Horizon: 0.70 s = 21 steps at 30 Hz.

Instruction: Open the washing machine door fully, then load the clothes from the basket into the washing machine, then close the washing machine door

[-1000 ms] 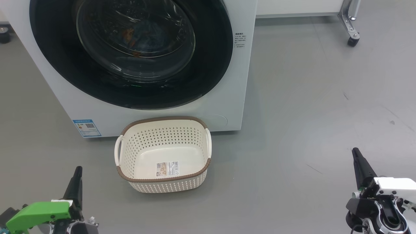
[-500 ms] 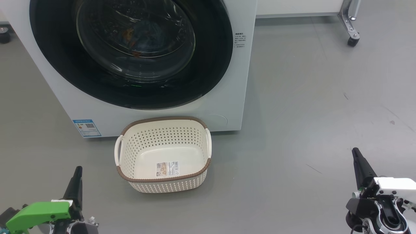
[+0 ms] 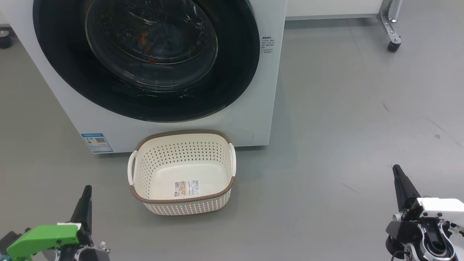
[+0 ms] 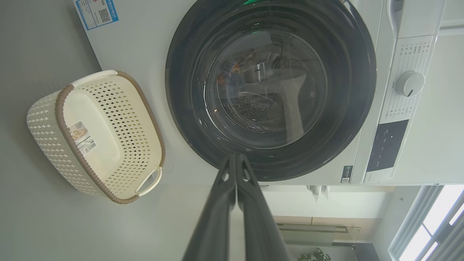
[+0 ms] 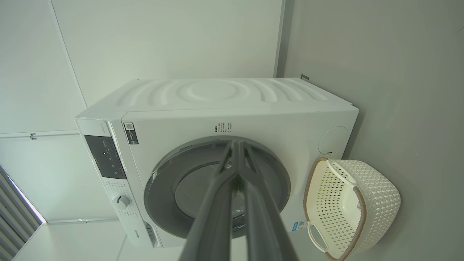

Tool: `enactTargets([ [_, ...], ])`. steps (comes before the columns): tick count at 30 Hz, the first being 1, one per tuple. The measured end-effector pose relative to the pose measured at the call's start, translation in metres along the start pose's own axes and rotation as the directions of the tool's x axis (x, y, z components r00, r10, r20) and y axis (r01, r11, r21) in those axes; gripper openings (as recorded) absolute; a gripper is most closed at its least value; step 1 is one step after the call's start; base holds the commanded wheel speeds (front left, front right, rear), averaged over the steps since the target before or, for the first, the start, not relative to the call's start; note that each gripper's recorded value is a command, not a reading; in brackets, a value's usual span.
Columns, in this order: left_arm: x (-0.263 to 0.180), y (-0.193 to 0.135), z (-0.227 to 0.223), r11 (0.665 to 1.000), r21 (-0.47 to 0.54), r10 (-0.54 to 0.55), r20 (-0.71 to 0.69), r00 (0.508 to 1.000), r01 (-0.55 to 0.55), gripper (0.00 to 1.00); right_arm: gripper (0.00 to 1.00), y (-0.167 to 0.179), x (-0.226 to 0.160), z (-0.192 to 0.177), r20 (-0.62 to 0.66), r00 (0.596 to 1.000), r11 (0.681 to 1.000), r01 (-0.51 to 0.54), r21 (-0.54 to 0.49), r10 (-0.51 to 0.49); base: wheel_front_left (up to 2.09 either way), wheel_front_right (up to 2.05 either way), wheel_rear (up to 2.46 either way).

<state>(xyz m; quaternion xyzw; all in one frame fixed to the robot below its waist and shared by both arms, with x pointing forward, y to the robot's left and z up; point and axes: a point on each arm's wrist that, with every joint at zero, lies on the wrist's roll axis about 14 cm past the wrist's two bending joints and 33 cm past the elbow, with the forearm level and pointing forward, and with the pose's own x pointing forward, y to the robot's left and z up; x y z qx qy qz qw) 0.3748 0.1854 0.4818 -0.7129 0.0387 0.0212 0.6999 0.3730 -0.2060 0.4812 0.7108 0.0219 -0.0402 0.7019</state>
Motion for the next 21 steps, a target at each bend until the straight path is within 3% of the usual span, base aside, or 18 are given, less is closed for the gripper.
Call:
enactTargets([
  [21, 0.0000, 0.0000, -0.0001, 1.000, 0.000, 0.000, 0.000, 1.000, 0.000, 0.00, 0.00, 0.0001, 0.0000, 0.0000, 0.000, 1.000, 1.000, 0.000, 0.000, 0.000, 0.00, 0.00, 0.00],
])
